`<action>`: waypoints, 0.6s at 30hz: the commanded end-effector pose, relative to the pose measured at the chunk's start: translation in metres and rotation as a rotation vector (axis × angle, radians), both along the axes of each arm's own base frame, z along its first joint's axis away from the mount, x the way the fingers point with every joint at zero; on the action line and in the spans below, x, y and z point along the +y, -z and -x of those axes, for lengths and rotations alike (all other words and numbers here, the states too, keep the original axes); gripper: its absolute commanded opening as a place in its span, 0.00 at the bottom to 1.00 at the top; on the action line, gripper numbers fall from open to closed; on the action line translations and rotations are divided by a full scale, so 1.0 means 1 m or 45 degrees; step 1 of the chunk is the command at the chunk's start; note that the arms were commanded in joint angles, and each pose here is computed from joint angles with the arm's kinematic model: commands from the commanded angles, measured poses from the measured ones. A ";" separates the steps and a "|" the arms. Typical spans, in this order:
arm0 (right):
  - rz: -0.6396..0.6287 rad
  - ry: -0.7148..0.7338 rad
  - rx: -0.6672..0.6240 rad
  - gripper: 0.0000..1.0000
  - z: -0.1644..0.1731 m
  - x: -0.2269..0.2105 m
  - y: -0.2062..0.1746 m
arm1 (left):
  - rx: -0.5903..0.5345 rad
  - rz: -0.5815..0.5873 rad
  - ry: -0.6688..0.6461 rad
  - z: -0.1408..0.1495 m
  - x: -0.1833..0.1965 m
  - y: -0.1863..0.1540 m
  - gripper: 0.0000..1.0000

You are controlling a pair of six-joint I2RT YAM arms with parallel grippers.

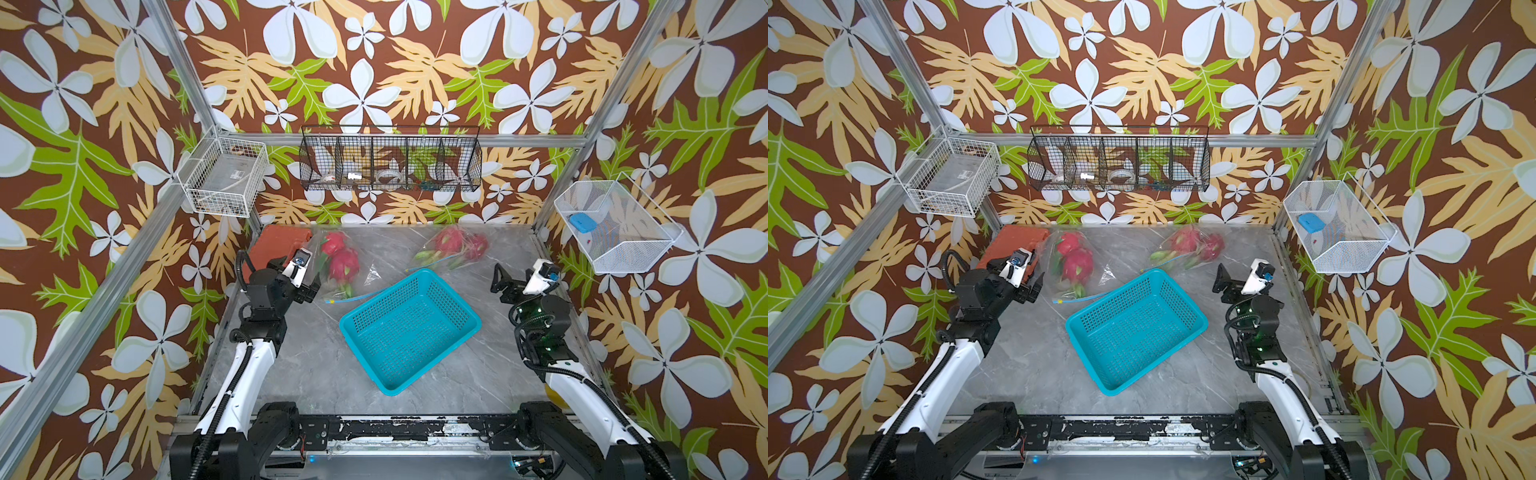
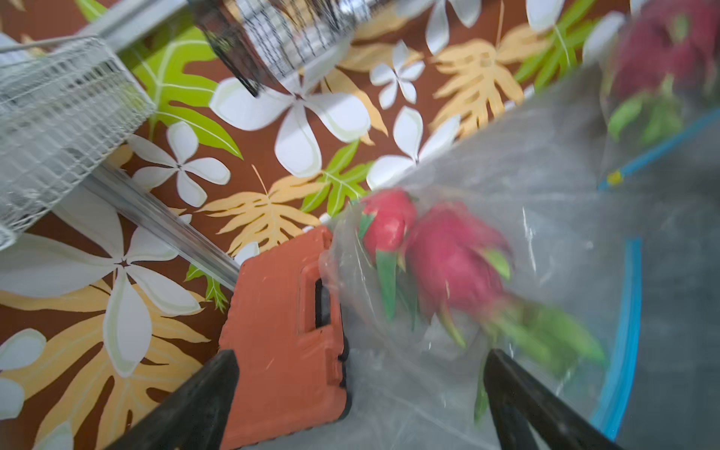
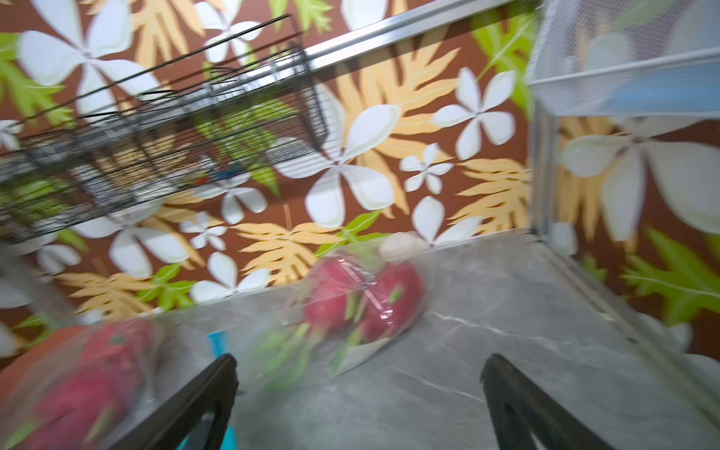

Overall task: Open the zip-top bag and take out the dragon fruit
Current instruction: Adjust the basket at the center of the board.

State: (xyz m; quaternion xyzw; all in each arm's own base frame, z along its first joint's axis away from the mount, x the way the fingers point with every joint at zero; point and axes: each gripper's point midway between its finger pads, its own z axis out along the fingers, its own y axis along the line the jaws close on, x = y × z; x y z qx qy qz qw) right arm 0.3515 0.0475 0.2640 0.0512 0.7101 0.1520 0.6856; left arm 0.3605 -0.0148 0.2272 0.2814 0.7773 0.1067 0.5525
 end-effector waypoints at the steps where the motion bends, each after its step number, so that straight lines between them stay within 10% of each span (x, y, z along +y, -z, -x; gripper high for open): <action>1: 0.144 -0.248 0.141 1.00 0.006 0.066 0.013 | 0.283 -0.287 0.260 0.032 -0.011 0.055 1.00; 10: 0.470 -0.579 0.511 0.91 0.011 0.218 0.100 | 0.261 -0.502 0.504 0.032 -0.032 0.093 0.99; 18: 0.493 -0.635 0.731 0.87 -0.001 0.253 0.166 | 0.161 -0.739 0.660 0.017 -0.043 0.109 0.86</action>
